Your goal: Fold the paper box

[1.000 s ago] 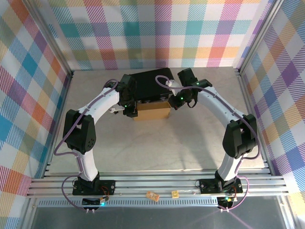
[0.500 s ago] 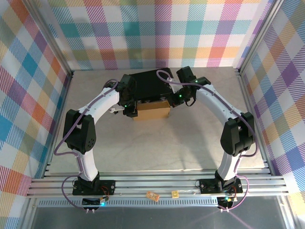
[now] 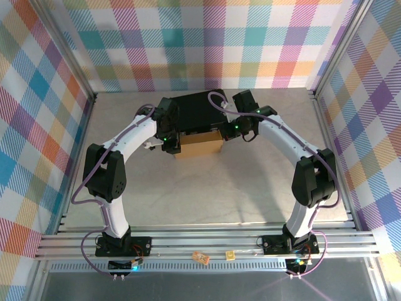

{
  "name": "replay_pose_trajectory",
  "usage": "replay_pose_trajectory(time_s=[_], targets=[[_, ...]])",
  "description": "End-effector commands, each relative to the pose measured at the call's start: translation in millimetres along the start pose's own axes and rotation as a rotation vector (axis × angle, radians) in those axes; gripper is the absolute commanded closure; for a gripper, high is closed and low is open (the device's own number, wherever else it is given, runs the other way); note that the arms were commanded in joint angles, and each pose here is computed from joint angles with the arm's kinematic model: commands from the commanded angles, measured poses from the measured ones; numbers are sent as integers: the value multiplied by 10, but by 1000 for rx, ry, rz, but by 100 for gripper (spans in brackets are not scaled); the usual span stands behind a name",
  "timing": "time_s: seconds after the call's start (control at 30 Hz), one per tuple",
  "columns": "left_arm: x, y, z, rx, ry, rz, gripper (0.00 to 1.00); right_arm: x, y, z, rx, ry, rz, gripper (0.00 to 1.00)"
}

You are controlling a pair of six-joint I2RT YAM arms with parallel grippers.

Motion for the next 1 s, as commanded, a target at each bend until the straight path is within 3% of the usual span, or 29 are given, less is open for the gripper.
replay_pose_trajectory(time_s=[0.0,0.63,0.97], targets=[[63,-32,56,-5,27,25,62,22,123,110,-50,0,6,100],[-9,-103,140,-4,23,-4,63,376,51,338,-17,-94,-93,100],[-61,-112,185,-13,11,-16,68,617,108,513,0,-49,-117,100]])
Point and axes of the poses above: each hand's point on the last joint's axis, 136 mm out from that joint toward the fingers, its own z axis out along the fingers, its own y axis along the line the jaws close on, x = y × z, the point moved 9 cm from there along -z, back along the fingers
